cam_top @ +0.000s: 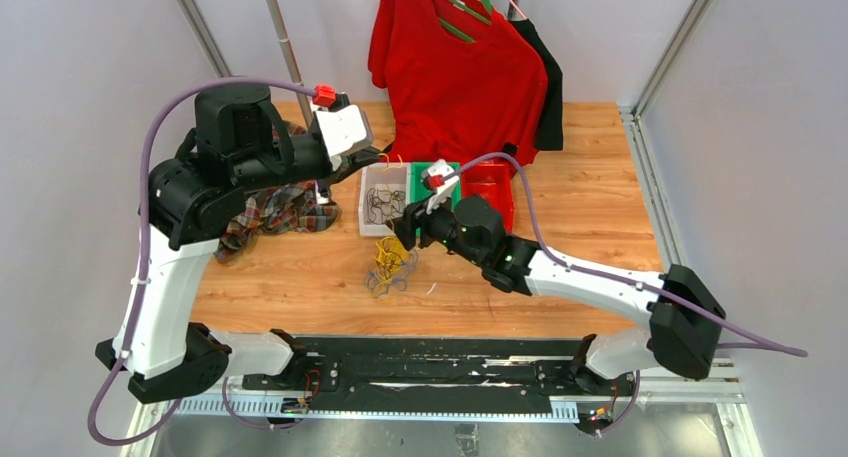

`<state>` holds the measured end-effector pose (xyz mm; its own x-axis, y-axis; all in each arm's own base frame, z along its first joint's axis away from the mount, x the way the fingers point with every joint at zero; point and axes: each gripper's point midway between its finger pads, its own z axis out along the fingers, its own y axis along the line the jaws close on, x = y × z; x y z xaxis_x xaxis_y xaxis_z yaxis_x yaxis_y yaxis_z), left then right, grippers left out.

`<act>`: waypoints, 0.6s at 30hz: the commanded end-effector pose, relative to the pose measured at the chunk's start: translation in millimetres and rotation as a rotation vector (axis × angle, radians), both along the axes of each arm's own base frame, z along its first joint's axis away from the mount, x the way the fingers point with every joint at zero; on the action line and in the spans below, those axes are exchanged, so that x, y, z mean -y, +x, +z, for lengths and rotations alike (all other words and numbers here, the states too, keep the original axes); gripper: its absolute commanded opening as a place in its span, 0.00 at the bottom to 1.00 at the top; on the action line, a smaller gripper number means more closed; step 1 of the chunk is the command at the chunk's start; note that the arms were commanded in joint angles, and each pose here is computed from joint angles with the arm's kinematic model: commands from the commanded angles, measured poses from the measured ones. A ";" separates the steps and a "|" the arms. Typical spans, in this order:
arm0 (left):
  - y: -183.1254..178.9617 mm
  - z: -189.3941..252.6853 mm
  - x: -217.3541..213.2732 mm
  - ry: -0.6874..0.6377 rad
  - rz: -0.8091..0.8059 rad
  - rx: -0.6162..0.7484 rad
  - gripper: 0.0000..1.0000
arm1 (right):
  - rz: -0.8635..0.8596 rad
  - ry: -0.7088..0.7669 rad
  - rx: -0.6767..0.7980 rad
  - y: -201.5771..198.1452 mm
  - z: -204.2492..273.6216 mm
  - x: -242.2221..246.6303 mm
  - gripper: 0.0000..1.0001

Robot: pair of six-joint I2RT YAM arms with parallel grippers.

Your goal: Untangle the cables

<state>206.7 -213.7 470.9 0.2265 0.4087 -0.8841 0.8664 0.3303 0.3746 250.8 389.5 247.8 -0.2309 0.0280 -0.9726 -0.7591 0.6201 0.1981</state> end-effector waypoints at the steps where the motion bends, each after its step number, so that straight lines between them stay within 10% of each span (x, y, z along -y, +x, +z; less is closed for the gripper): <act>1: -10.5 18.2 -1.7 -0.042 -0.020 0.046 0.01 | -0.059 0.046 0.033 -8.1 17.1 29.3 0.58; 18: -9.1 24.4 1.6 -0.058 -0.023 0.042 0.00 | 0.159 0.066 0.137 -50.0 63.0 24.5 0.66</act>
<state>204.4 -212.9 477.7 0.2391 0.3964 -0.8864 0.8621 0.3335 0.3816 209.1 344.5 283.8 -0.1607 0.0655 -0.9848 -0.8153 0.5535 0.1699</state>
